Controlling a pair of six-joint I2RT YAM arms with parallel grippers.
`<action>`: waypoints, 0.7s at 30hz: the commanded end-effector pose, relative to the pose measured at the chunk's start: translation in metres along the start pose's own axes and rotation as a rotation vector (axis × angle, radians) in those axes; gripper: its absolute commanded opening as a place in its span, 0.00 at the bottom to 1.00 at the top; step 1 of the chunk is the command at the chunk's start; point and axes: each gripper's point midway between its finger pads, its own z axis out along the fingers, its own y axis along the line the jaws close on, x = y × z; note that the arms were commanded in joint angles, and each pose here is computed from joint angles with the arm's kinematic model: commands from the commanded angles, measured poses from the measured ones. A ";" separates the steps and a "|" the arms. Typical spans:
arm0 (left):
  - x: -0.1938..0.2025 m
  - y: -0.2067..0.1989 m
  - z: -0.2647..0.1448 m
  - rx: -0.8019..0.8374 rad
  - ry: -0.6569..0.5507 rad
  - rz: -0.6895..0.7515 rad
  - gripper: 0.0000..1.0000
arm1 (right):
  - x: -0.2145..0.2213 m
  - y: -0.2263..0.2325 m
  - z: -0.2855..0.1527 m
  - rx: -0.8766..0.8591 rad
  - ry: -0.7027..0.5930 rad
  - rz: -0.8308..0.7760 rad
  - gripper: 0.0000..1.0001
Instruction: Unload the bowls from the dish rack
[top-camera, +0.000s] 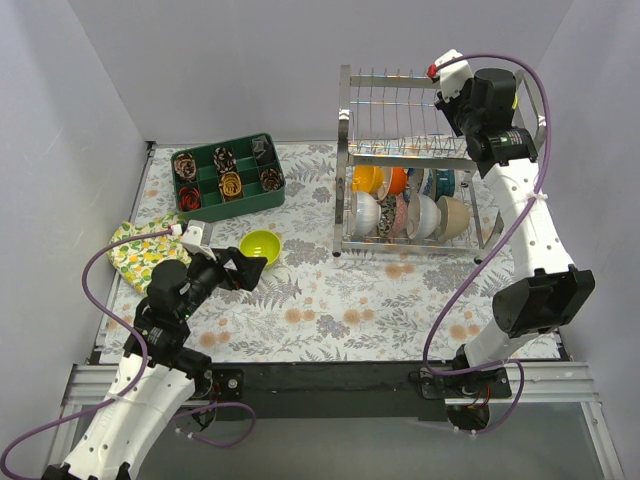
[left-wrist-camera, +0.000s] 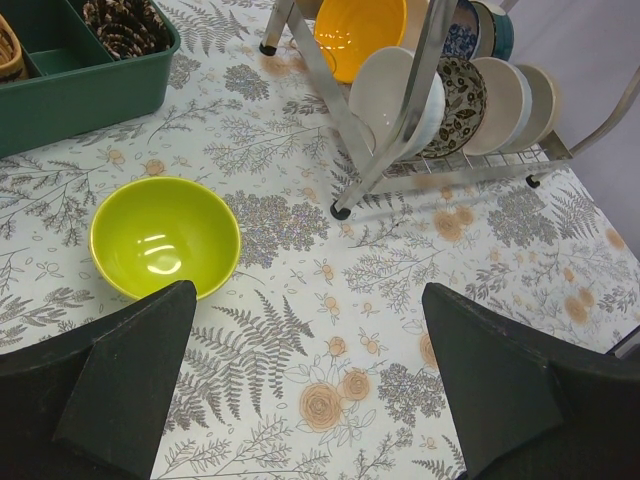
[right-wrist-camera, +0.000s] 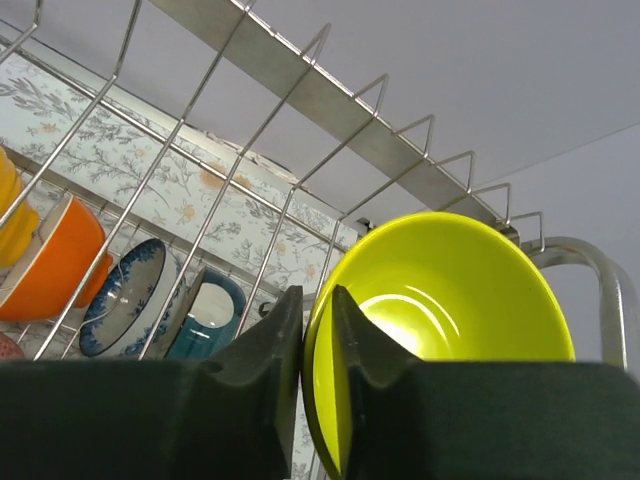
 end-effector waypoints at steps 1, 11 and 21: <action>0.005 0.000 0.001 0.007 0.018 0.003 0.98 | -0.006 -0.002 -0.013 -0.005 -0.023 0.030 0.16; 0.006 0.001 0.002 0.003 0.023 0.003 0.98 | -0.057 0.003 -0.050 -0.103 -0.227 -0.009 0.01; 0.007 0.002 0.003 -0.001 0.026 0.003 0.98 | -0.104 0.024 -0.118 -0.190 -0.508 -0.126 0.01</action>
